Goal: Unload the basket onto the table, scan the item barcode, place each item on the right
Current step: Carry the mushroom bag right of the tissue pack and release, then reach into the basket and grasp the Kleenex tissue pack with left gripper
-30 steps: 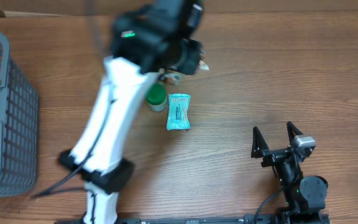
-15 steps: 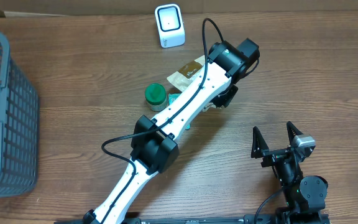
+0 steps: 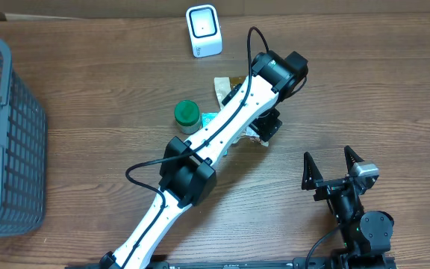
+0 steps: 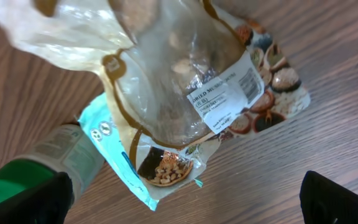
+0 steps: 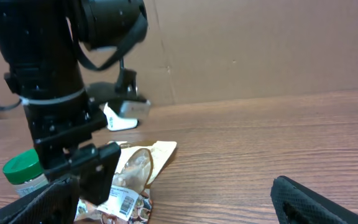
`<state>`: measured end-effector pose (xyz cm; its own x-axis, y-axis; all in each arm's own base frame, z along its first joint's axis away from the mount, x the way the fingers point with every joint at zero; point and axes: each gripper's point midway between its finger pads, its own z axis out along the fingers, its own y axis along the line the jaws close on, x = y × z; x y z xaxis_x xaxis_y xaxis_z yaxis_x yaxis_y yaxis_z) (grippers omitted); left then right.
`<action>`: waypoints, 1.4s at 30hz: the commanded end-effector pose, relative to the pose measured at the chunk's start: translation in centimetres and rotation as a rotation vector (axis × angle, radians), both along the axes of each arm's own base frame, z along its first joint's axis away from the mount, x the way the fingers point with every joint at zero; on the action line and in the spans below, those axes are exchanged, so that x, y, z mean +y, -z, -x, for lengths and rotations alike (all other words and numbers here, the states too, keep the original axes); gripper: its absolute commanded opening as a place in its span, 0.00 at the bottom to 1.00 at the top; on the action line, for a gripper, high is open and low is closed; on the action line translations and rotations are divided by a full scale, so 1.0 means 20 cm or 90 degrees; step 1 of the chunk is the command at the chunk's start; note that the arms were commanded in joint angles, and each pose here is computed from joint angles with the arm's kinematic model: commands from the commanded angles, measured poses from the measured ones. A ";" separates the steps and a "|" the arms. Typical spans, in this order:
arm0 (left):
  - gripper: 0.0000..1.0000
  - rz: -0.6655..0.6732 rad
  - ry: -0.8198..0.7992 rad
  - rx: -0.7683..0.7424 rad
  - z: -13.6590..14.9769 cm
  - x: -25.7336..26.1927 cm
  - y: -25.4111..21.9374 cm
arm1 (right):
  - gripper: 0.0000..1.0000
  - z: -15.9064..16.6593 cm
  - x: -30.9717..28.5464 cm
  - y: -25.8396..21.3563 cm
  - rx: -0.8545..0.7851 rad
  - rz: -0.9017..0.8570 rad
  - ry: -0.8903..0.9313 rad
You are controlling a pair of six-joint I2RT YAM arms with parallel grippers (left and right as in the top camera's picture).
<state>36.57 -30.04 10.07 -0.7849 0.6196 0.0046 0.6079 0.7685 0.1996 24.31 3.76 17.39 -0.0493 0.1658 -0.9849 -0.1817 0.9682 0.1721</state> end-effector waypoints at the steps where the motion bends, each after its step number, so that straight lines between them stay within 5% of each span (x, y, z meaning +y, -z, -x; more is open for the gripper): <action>1: 1.00 0.132 -0.099 -0.150 -0.09 0.05 -0.55 | 1.00 0.00 -0.01 0.01 0.000 -0.002 0.008; 4: 1.00 0.251 -0.205 -0.265 -0.10 0.27 -1.03 | 1.00 0.00 -0.01 0.01 0.000 -0.002 0.008; 10: 1.00 0.388 -0.400 -0.411 -0.02 0.94 -1.60 | 1.00 0.00 -0.01 0.01 0.000 -0.002 0.008; 17: 1.00 0.396 -0.670 -0.577 0.20 1.77 -1.87 | 1.00 0.00 -0.01 0.01 0.000 -0.002 0.008; 23: 1.00 0.316 -0.946 -0.598 0.32 2.32 -1.72 | 1.00 0.00 -0.01 0.01 0.000 -0.002 0.008; 27: 1.00 0.226 -1.098 -0.522 0.42 2.66 -1.46 | 1.00 0.00 -0.01 0.01 0.000 -0.002 0.008; 35: 0.89 0.034 -1.215 -0.298 0.65 3.09 -0.88 | 1.00 0.00 -0.01 0.01 0.000 -0.002 0.008; 42: 0.80 0.020 -1.145 -0.246 0.51 3.23 -0.57 | 1.00 0.00 -0.01 0.01 0.000 -0.002 0.008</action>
<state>25.52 33.71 23.99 -0.2731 -0.9021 -0.3340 -0.9595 0.2805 0.0267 24.31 3.74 17.38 -0.0495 0.1658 -0.9849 -0.1809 0.9683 0.1721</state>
